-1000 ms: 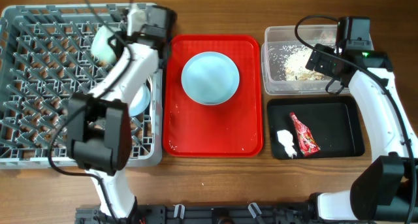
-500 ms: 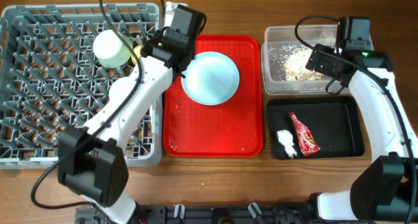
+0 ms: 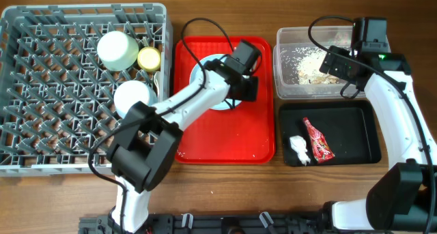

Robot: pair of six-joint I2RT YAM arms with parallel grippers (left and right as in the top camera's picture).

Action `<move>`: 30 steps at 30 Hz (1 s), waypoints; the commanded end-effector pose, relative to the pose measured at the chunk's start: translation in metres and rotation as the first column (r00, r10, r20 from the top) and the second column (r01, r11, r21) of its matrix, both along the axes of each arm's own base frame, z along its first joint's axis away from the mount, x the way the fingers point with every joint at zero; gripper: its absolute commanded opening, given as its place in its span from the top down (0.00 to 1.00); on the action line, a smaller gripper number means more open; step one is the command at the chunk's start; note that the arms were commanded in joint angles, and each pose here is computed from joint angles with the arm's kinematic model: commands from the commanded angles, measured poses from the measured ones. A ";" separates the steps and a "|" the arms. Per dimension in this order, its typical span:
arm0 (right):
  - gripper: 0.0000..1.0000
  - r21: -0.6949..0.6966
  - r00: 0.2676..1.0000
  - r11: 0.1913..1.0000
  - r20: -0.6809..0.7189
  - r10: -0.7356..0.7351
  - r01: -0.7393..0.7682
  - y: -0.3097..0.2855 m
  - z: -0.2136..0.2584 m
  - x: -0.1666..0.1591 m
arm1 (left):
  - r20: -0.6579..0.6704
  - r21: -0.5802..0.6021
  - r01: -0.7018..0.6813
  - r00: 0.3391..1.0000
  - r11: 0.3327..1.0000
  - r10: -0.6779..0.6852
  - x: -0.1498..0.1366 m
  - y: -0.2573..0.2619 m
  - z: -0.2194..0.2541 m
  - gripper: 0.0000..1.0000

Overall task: Sort waste into correct bins and load items into the dishwasher rack
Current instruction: 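Reach the left gripper back to the light-blue plate and grasp its edge, then lift the light-blue plate and stand it upright in the rack's back slots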

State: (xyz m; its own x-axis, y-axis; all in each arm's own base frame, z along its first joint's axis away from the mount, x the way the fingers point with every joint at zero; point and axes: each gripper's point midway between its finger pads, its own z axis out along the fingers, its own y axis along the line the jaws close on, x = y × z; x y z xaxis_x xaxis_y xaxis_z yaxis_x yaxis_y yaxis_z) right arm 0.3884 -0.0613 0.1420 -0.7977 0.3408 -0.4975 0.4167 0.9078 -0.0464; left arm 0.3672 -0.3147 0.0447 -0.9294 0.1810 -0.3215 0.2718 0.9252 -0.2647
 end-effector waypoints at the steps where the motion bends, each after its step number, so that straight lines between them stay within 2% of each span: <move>1: 0.00 -0.010 1.000 1.000 0.003 -0.021 0.021 -0.004 0.000 0.002 | 0.076 0.090 -0.059 0.996 0.994 0.052 0.011 0.012 -0.004 0.66; 3: 0.00 -0.010 1.000 1.000 0.003 -0.021 0.021 -0.004 0.000 0.002 | 0.112 0.144 -0.145 0.985 0.979 0.130 0.020 0.031 -0.003 0.66; 5: 0.00 -0.009 1.000 1.000 0.003 -0.021 0.021 -0.004 0.000 0.002 | 0.142 0.201 -0.299 0.951 0.933 0.275 0.032 0.065 -0.004 0.62; 8: 0.00 -0.009 1.000 1.000 0.003 -0.021 0.021 -0.004 0.000 0.002 | 0.118 0.234 -0.404 0.915 0.884 0.387 0.041 0.104 -0.007 0.62; 13: 0.00 -0.010 1.000 1.000 0.003 -0.021 0.021 -0.004 0.000 0.002 | 0.073 0.298 -0.466 0.881 0.833 0.467 0.041 0.150 -0.016 0.60; 20: 0.00 -0.010 1.000 1.000 0.003 -0.021 0.021 -0.004 0.000 0.002 | 0.043 0.303 -0.512 0.850 0.804 0.525 0.028 0.172 -0.049 0.59; 21: 0.00 -0.010 1.000 1.000 0.003 -0.021 0.021 -0.004 0.000 0.002 | 0.040 0.298 -0.510 0.851 0.807 0.524 0.027 0.171 -0.052 0.63; 22: 0.00 -0.010 1.000 1.000 0.003 -0.021 0.021 -0.004 0.000 0.002 | 0.032 0.292 -0.506 0.853 0.812 0.520 0.025 0.170 -0.055 0.73; 23: 0.00 -0.009 1.000 1.000 0.003 -0.021 0.021 -0.004 0.000 0.002 | 0.022 0.287 -0.500 0.856 0.817 0.516 0.023 0.167 -0.057 0.91; 24: 0.00 -0.010 1.000 1.000 0.003 -0.021 0.021 -0.004 0.000 0.002 | 0.018 0.281 -0.498 0.857 0.820 0.515 0.023 0.166 -0.057 0.96; 28: 0.00 -0.010 1.000 1.000 0.003 -0.021 0.021 -0.004 0.000 0.002 | 0.053 0.242 -0.505 0.859 0.828 0.508 0.031 0.162 -0.026 0.96; 30: 0.00 -0.010 1.000 1.000 0.003 -0.021 0.021 -0.004 0.000 0.002 | 0.128 0.204 -0.533 0.846 0.821 0.518 0.038 0.168 0.019 0.96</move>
State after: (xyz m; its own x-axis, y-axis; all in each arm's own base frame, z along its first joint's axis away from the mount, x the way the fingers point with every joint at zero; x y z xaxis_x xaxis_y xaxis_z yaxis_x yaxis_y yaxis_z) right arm 0.3883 -0.0615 0.1420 -0.7976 0.3411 -0.4975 0.4171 0.9077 -0.0464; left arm 0.4004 -0.1536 0.0140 -0.9172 -0.2447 -0.3144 -0.2530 0.9674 -0.0146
